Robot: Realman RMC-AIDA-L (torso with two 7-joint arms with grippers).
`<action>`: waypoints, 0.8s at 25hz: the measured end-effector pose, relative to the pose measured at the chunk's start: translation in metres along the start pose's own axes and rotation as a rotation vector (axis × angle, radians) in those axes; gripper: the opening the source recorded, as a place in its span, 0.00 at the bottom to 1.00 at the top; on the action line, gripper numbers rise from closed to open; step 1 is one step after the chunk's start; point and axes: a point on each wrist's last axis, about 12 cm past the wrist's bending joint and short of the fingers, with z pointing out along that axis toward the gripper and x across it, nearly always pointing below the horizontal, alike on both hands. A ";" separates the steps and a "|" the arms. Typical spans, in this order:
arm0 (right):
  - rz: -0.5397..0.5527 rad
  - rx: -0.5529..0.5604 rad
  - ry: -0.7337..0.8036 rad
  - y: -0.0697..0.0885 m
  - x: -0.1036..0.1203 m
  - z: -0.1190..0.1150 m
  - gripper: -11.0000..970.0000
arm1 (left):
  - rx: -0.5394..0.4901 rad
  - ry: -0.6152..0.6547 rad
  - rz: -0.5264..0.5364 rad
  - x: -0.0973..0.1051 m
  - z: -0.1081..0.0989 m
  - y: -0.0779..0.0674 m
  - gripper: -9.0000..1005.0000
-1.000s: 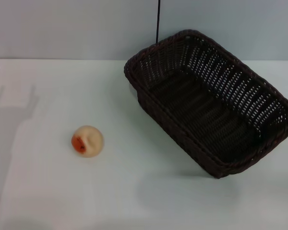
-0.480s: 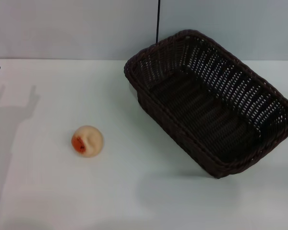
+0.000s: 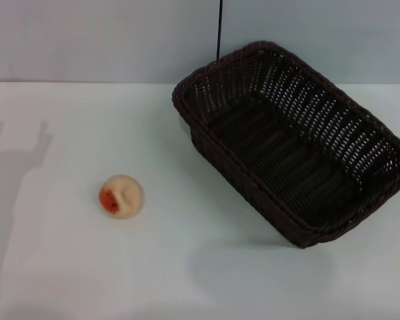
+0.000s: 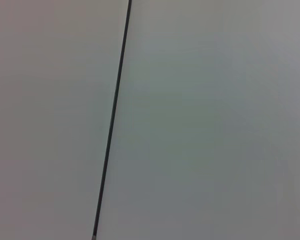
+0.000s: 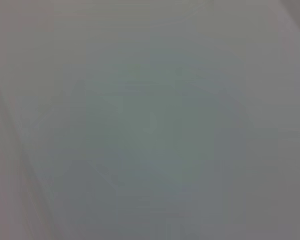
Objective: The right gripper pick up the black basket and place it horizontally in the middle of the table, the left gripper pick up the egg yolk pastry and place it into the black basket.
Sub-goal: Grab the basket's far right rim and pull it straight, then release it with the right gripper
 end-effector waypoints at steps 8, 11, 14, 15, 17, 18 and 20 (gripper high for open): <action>-0.060 -0.062 0.528 0.015 -0.059 0.046 0.65 | -0.002 0.002 0.000 0.000 -0.001 0.001 0.83; -0.061 -0.069 0.697 0.022 -0.070 0.063 0.65 | -0.002 0.002 -0.001 0.000 -0.001 0.000 0.83; -0.090 -0.066 0.868 0.029 -0.075 0.080 0.64 | -0.002 0.001 -0.005 0.000 -0.001 -0.001 0.83; -0.104 -0.068 0.910 0.032 -0.075 0.084 0.64 | -0.002 0.001 -0.006 0.000 -0.001 -0.001 0.83; -0.141 -0.070 0.996 0.037 -0.074 0.094 0.64 | -0.002 0.002 -0.007 0.000 -0.001 -0.001 0.83; -0.160 -0.065 1.039 0.039 -0.072 0.098 0.64 | -0.002 0.002 -0.007 0.000 -0.001 -0.001 0.83; -0.194 -0.054 1.115 0.043 -0.069 0.105 0.64 | 0.000 0.003 -0.008 0.001 -0.001 -0.001 0.83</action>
